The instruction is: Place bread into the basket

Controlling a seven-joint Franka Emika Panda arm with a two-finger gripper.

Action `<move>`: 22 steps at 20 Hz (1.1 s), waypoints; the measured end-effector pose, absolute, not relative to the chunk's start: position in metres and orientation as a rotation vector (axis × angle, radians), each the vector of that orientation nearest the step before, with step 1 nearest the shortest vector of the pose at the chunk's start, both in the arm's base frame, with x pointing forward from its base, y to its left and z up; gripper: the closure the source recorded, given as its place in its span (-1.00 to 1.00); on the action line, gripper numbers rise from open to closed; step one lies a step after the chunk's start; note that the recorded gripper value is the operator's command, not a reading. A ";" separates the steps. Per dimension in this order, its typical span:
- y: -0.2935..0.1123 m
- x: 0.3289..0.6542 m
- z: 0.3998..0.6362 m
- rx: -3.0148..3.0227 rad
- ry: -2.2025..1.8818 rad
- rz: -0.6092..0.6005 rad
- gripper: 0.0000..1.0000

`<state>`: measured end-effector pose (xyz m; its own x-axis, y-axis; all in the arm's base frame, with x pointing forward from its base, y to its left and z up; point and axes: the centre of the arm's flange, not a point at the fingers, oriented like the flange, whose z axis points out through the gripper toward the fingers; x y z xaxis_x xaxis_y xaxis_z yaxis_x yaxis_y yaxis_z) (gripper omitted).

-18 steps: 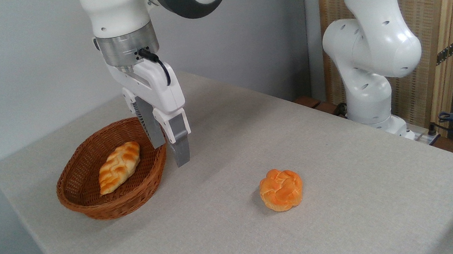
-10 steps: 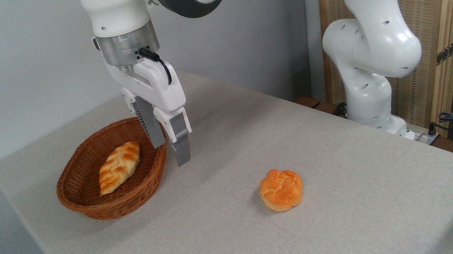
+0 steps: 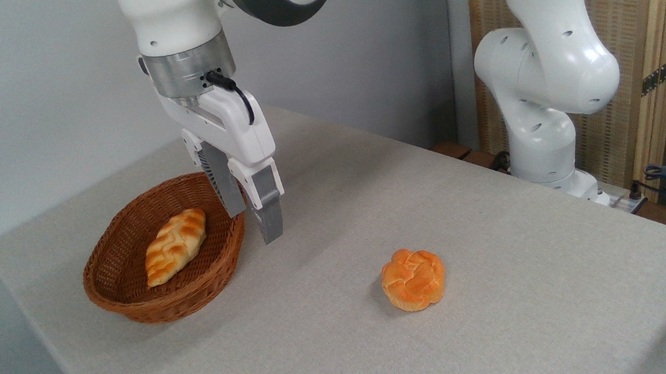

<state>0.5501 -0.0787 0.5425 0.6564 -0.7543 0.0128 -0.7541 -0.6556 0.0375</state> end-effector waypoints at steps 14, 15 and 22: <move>-0.081 0.542 0.535 2.806 -1.290 -0.071 -1.00; -0.081 0.537 0.531 2.803 -1.290 -0.084 -1.00; -0.048 0.486 0.492 2.812 -1.398 -0.281 -1.00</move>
<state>0.4857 -0.0477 0.4925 0.5907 -0.7900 -0.1642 -0.7920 -0.6066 0.0689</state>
